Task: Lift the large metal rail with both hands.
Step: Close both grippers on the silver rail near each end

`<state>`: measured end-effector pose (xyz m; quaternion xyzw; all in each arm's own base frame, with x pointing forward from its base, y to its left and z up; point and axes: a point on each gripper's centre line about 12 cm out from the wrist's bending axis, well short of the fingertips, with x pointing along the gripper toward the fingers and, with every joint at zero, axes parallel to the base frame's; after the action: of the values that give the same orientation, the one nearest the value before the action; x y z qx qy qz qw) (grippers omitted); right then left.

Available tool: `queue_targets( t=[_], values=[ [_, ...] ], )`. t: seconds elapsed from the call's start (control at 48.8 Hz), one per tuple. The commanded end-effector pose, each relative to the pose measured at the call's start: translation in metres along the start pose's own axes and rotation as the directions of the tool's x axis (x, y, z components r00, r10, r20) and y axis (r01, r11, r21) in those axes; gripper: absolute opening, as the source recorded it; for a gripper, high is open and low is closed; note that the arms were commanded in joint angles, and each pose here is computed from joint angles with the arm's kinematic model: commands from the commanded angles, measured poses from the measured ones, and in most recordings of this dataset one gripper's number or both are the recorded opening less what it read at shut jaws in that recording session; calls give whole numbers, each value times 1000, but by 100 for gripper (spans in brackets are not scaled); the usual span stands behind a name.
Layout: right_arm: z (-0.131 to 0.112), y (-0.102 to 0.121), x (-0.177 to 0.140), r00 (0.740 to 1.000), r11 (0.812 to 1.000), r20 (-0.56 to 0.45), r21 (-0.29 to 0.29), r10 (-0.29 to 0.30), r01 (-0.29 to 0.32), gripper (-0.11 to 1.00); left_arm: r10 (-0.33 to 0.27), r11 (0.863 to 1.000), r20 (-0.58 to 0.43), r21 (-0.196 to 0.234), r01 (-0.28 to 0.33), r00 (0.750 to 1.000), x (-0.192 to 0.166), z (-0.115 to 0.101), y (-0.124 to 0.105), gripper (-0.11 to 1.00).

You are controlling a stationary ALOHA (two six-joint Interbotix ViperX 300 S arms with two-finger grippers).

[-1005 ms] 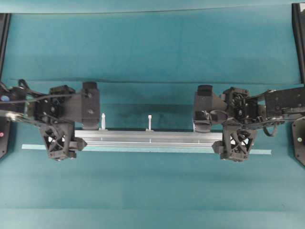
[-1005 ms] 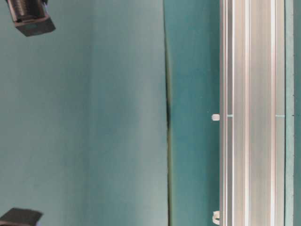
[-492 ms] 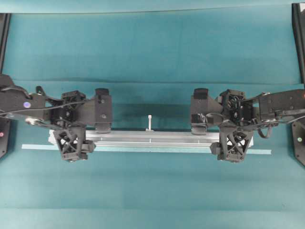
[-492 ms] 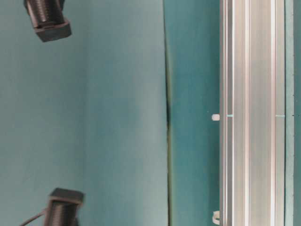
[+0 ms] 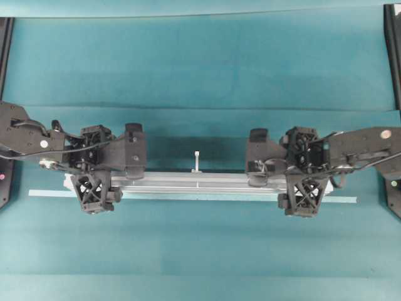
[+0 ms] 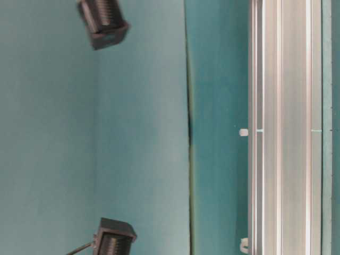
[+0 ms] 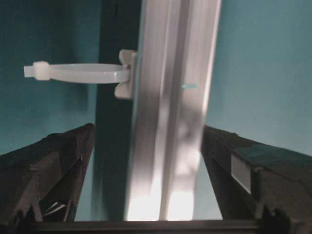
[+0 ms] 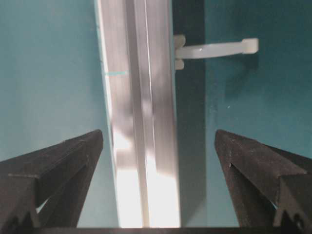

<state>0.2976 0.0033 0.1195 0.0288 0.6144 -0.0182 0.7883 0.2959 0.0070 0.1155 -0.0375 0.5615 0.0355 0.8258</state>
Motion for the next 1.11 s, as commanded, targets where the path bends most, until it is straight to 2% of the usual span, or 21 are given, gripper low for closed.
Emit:
queue_targets(
  t=[0.0,0.226,0.492,0.636,0.677,0.738,0.82,0.861,0.902,0.923,1.087],
  values=[
    [1,1,6,1000,1000,-3,-12,0,0,97,3,1000,9,-2,-3,1000,1,1,1,90],
    [0,1,14,1000,1000,5,-9,0,0,97,0,1000,18,-13,0,1000,3,2,1,90],
    [2,1,18,1000,1000,18,-6,1,-1,97,1,1000,19,-8,-1,1000,3,2,1,90],
    [2,1,17,1000,1000,15,-4,1,-1,95,-3,1000,21,-4,3,1000,3,3,-2,86],
    [1,1,17,1000,1000,11,-4,1,-1,92,-6,1000,24,0,6,1000,2,3,-4,82],
    [1,2,18,1000,1000,1,-4,1,-1,83,-8,1000,21,-4,8,1000,2,2,-5,68],
    [1,3,18,1000,1000,-12,-7,1,-1,61,-7,1000,18,-9,7,1000,2,2,-5,43],
    [0,2,18,1000,1000,-17,-8,-1,1,50,-7,1000,24,-9,7,1000,0,3,-5,36],
    [0,3,18,1000,1000,-20,-9,1,-1,39,-7,1000,26,-6,8,1000,-1,3,-5,37],
    [0,3,18,1000,1000,-20,-8,2,-2,38,-7,1000,24,-5,7,1000,0,2,-5,37],
    [-2,3,19,1000,1000,-26,-11,1,-2,38,-9,1000,21,-6,9,1000,0,1,-6,37]
  ],
)
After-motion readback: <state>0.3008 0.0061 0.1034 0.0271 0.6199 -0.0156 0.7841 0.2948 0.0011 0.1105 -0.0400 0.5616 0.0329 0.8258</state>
